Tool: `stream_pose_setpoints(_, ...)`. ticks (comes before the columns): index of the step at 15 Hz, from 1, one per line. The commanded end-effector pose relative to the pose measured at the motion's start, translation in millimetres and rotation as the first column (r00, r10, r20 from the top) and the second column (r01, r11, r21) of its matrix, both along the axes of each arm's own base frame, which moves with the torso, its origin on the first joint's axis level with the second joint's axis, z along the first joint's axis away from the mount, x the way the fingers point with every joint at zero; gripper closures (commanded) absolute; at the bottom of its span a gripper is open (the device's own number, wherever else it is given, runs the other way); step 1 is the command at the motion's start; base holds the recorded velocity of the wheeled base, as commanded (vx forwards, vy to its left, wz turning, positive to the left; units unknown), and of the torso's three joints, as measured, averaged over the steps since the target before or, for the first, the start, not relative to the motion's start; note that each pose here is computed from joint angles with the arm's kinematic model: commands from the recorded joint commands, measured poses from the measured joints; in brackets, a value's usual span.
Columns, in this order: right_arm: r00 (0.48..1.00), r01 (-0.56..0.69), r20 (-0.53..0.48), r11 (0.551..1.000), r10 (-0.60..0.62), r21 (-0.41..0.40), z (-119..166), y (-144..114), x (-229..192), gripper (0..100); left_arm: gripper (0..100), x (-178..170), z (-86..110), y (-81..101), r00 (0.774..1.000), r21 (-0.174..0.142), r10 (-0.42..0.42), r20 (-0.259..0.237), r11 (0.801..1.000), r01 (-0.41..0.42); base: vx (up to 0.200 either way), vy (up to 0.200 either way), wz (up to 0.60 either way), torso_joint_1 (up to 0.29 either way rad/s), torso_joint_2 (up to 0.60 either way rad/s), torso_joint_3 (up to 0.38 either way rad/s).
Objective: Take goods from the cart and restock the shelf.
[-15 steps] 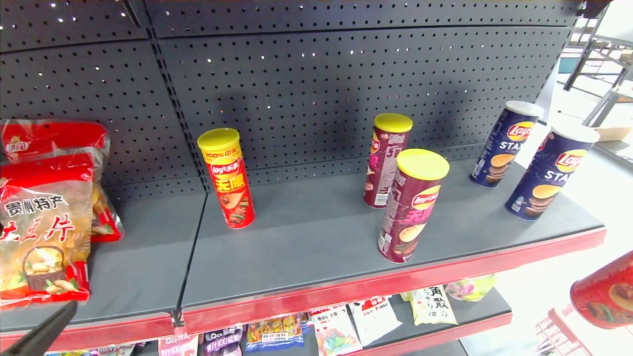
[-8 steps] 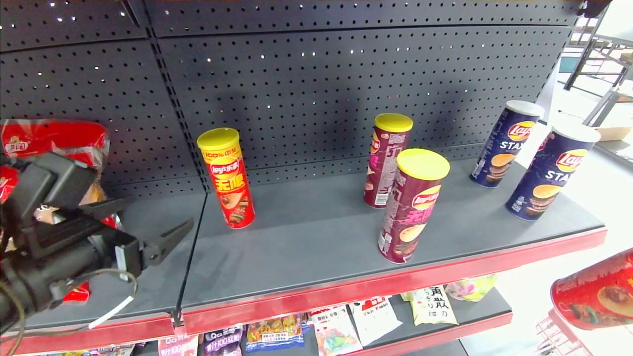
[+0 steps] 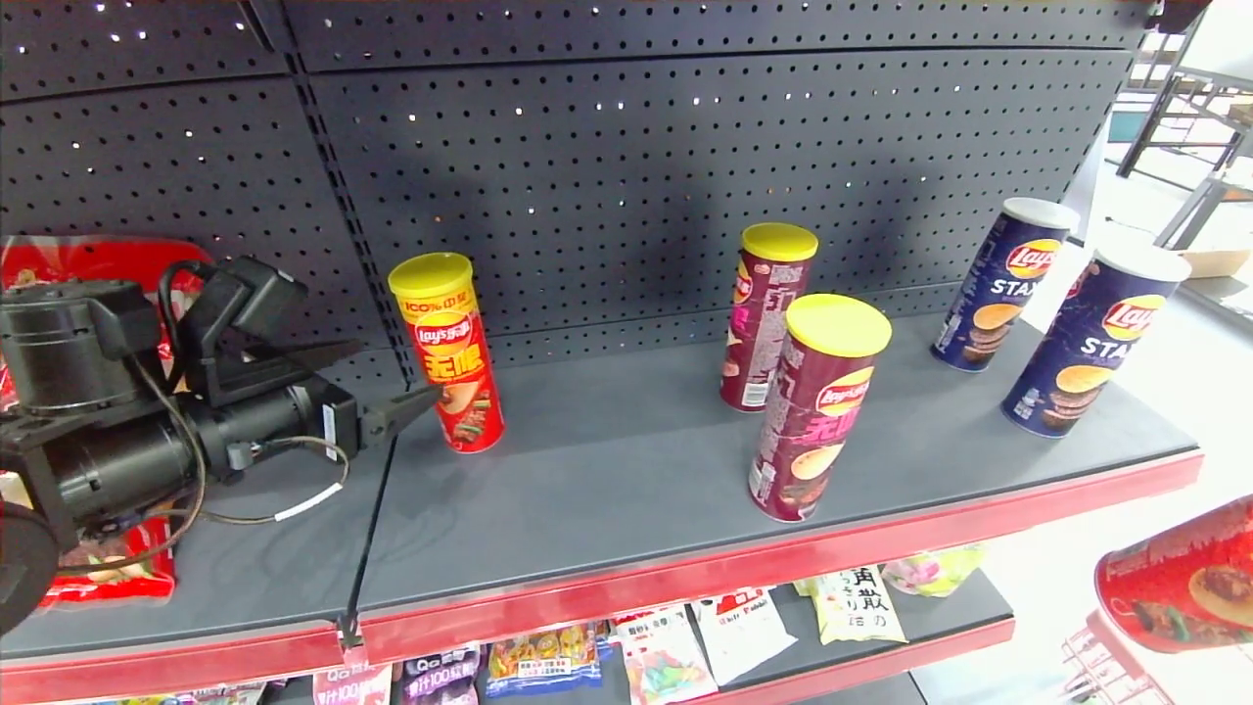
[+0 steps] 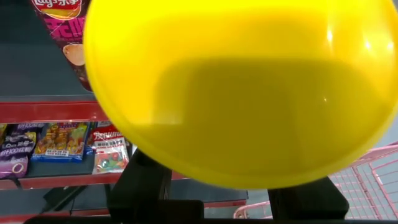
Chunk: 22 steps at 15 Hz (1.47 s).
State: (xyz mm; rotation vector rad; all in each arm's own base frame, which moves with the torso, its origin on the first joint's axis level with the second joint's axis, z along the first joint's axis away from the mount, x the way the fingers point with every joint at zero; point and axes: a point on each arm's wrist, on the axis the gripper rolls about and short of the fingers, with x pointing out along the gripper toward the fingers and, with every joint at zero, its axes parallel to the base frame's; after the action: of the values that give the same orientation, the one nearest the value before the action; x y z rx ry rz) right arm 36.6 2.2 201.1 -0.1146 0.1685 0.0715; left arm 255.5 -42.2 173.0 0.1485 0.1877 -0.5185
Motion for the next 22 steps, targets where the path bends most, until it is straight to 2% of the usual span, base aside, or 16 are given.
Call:
stream_pose_setpoints(1,1.000,-0.001,-0.006,1.000,0.001,-0.001,-0.5,0.1,0.7,100,0,8.7,-8.0,1.6,0.999,-0.009,-0.039,-0.030,0.999,0.039,0.000,0.000,0.00,0.000,0.00,0.000)
stream_pose_setpoints(3,1.000,0.001,-0.007,1.000,-0.001,-0.002,-0.7,0.0,0.7,100,0,22.3,-6.5,3.2,0.999,0.002,-0.039,-0.005,0.999,0.039,0.000,0.000,0.00,0.000,0.00,0.000)
stream_pose_setpoints(7,1.000,0.001,-0.013,1.000,-0.001,-0.002,-0.8,0.1,2.2,100,0,47.1,-6.5,1.1,0.997,-0.003,-0.036,0.068,0.999,0.036,0.000,0.000,0.00,0.000,0.00,0.000)
stream_pose_setpoints(17,1.000,0.004,-0.019,1.000,-0.004,-0.003,-1.0,0.0,2.7,100,0,82.0,-7.6,-12.7,0.993,-0.007,-0.070,0.099,0.997,0.071,0.000,0.000,0.00,0.000,0.00,0.000)
stream_pose_setpoints(22,1.000,0.004,-0.019,1.000,-0.004,-0.003,-1.0,0.0,2.7,100,0,87.2,-8.2,-22.8,0.991,-0.006,-0.084,0.106,0.996,0.085,0.000,0.000,0.00,0.000,0.00,0.000)
